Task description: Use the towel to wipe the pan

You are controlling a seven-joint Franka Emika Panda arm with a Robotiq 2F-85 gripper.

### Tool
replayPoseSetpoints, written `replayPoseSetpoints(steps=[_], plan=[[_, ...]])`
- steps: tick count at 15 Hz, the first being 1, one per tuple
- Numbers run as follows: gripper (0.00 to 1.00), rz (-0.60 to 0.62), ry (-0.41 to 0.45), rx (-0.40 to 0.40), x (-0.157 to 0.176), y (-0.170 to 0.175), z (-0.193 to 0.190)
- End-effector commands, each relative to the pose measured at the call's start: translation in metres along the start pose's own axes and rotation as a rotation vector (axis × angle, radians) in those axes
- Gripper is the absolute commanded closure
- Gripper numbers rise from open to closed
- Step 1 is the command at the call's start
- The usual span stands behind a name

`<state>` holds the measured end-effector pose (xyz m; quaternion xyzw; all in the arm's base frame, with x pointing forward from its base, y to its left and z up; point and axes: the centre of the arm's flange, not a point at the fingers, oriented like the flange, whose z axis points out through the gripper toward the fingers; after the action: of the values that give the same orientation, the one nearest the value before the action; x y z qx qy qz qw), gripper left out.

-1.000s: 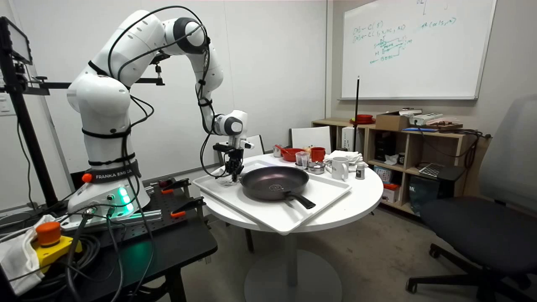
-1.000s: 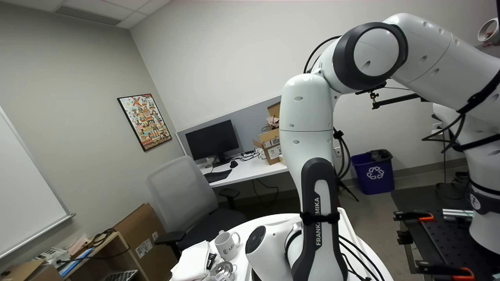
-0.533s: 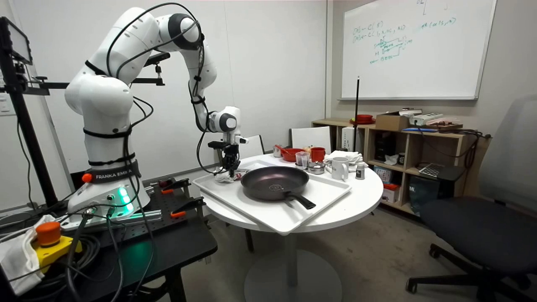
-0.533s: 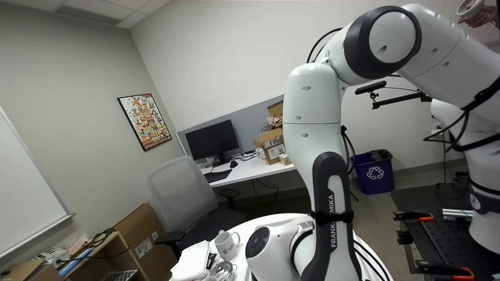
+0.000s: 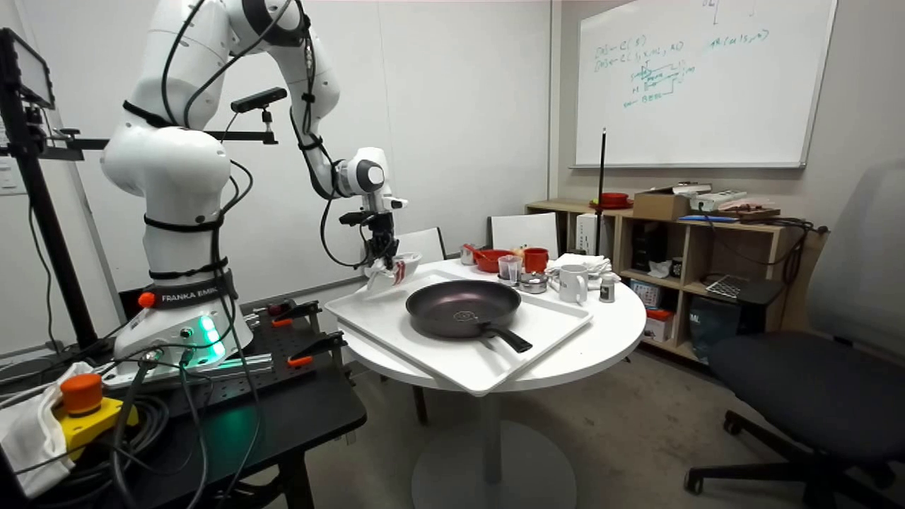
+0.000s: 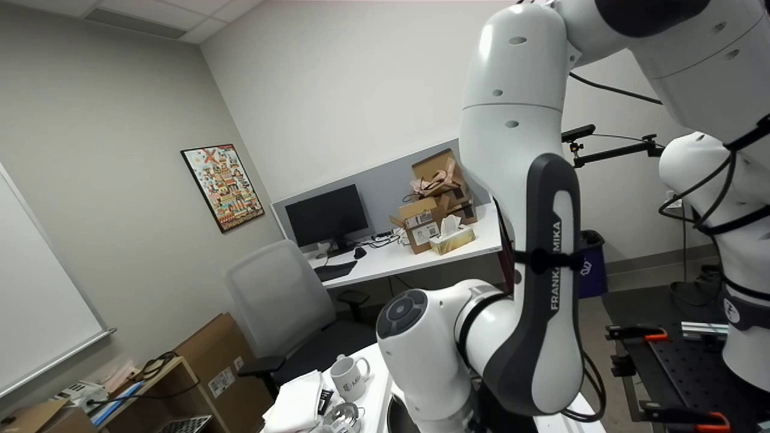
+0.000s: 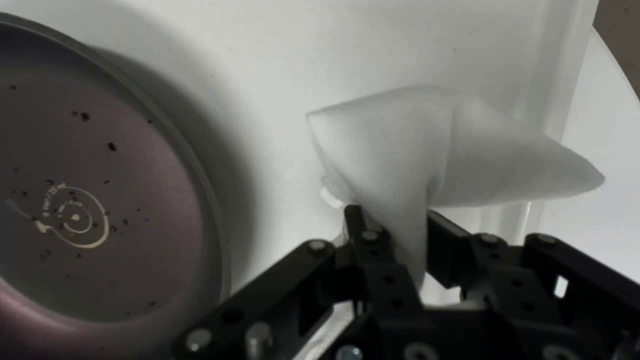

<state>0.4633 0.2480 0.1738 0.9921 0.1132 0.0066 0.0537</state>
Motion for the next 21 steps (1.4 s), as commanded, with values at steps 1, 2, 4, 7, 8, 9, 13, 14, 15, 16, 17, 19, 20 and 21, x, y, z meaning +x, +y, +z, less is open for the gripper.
replayPoseSetpoints(steps=[1,2,4,7,8,9,13,14,15,16,17,19,20,21], plan=[[0.96,0.100,0.071,0.020,-0.020,0.041,-0.054],[0.96,0.123,0.080,0.030,-0.019,0.052,-0.062],[0.96,0.184,0.096,0.063,-0.017,0.082,-0.076],[0.96,0.292,0.096,0.134,-0.014,0.137,-0.083],[0.96,0.321,0.092,0.156,-0.012,0.153,-0.083],[0.96,0.353,0.086,0.185,-0.010,0.171,-0.080],[0.96,0.476,0.047,0.285,0.000,0.234,-0.053],[0.96,0.500,0.036,0.306,0.000,0.246,-0.047],[0.96,0.526,0.014,0.328,0.006,0.261,-0.036],[0.96,0.549,-0.002,0.346,0.007,0.270,-0.029],[0.96,0.575,-0.028,0.360,0.013,0.281,-0.018],[0.96,0.620,-0.080,0.376,0.023,0.296,0.002],[0.96,0.637,-0.109,0.378,0.028,0.302,0.013],[0.96,0.648,-0.136,0.381,0.034,0.306,0.023]])
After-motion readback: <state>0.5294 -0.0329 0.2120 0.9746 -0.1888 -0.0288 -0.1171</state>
